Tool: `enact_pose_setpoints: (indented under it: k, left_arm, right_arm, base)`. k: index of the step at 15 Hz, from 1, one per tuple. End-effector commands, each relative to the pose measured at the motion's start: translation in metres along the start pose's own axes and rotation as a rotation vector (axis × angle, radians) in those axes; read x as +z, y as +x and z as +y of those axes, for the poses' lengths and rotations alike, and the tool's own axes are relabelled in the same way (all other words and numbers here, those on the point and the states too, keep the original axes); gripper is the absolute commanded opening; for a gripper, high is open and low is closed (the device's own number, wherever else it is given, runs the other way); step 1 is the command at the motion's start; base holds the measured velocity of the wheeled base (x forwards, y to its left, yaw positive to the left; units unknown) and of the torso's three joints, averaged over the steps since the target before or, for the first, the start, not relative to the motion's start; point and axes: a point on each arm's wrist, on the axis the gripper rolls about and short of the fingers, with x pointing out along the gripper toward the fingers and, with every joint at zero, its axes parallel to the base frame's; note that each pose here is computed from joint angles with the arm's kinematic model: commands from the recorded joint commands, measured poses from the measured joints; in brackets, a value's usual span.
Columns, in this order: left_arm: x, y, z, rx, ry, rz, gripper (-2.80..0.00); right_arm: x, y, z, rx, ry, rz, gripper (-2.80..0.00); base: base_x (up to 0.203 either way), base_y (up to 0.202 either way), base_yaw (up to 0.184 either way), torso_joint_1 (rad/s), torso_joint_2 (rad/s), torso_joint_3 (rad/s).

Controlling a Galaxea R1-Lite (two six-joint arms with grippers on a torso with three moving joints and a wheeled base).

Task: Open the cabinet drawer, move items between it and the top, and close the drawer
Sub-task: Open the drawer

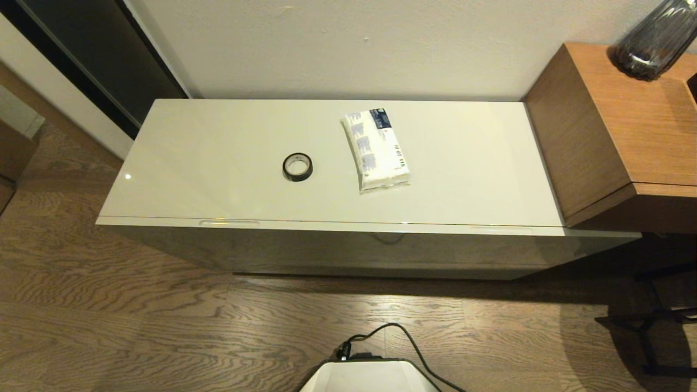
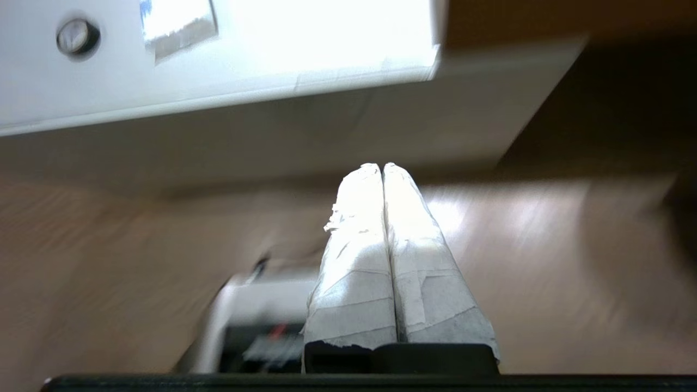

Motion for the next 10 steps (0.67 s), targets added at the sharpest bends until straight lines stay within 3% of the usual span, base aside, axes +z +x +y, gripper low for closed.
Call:
enact_pose_setpoints:
  k: [1, 3, 5, 10]
  left_arm:
    - [0.000, 0.000, 0.000, 0.000, 0.000, 0.000, -2.80]
    - [0.000, 0.000, 0.000, 0.000, 0.000, 0.000, -2.80]
    - [0.000, 0.000, 0.000, 0.000, 0.000, 0.000, -2.80]
    - [0.000, 0.000, 0.000, 0.000, 0.000, 0.000, -2.80]
  right_arm:
    - [0.021, 0.050, 0.002, -0.002, 0.082, 0.308, -2.80]
    - [0.018, 0.076, 0.002, 0.037, 0.132, 0.511, -2.80]
    - [0.018, 0.112, 0.003, 0.068, 0.162, 0.656, -2.80]
    - [0.012, 0.212, 0.006, 0.078, 0.185, 0.830, -2.80]
  base:
    - [0.000, 0.000, 0.000, 0.000, 0.00, 0.000]
    - [0.000, 0.000, 0.000, 0.000, 0.00, 0.000]
    - [0.000, 0.000, 0.000, 0.000, 0.00, 0.000]
    - [0.000, 0.000, 0.000, 0.000, 0.00, 0.000]
